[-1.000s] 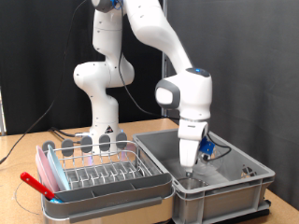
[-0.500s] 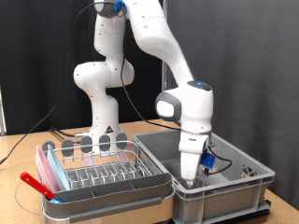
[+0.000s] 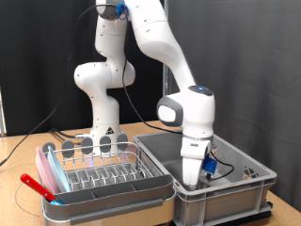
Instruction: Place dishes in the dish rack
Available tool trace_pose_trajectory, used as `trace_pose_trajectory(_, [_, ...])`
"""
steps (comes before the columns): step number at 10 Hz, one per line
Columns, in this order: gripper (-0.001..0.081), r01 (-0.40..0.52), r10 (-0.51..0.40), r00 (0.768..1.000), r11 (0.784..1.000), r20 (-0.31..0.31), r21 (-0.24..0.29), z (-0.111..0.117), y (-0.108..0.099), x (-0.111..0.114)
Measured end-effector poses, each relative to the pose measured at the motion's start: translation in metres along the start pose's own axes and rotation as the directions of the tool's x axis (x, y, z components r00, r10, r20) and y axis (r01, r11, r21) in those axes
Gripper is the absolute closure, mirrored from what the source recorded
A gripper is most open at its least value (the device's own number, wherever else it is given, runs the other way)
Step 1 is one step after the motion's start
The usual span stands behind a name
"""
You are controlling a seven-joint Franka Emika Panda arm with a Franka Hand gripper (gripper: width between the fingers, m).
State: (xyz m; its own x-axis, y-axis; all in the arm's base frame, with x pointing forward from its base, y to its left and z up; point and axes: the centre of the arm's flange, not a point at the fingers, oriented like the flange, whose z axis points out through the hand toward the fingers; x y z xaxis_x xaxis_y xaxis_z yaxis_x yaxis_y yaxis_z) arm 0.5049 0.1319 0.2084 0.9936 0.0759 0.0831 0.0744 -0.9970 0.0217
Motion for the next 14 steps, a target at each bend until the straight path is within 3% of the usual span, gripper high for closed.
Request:
trace_pose_trajectory(1, [0.0229,-0.001,0.001,1.000,1.000,0.000,0.000,0.001,0.000,0.000])
trace_pose_trajectory(2, [0.0229,-0.002,0.002,1.000,1.000,-0.002,0.001,0.001,0.001,0.001])
trace_pose_trajectory(3, [0.0424,-0.007,0.007,1.000,1.000,-0.004,0.002,0.000,0.002,0.002])
trace_pose_trajectory(5, [0.0698,-0.029,0.029,1.000,0.999,-0.004,0.036,-0.004,0.000,0.005])
trace_pose_trajectory(6, [0.0698,-0.040,0.040,0.999,0.997,-0.001,0.068,-0.009,-0.001,0.007])
trace_pose_trajectory(7, [0.0769,-0.047,0.047,0.999,0.994,0.003,0.099,-0.018,-0.002,0.009])
trace_pose_trajectory(9, [0.0771,-0.051,0.049,0.999,0.988,0.014,0.149,-0.042,-0.004,0.013])
trace_pose_trajectory(14, [0.0779,-0.074,0.062,0.995,0.980,0.073,0.186,-0.096,-0.005,0.015])
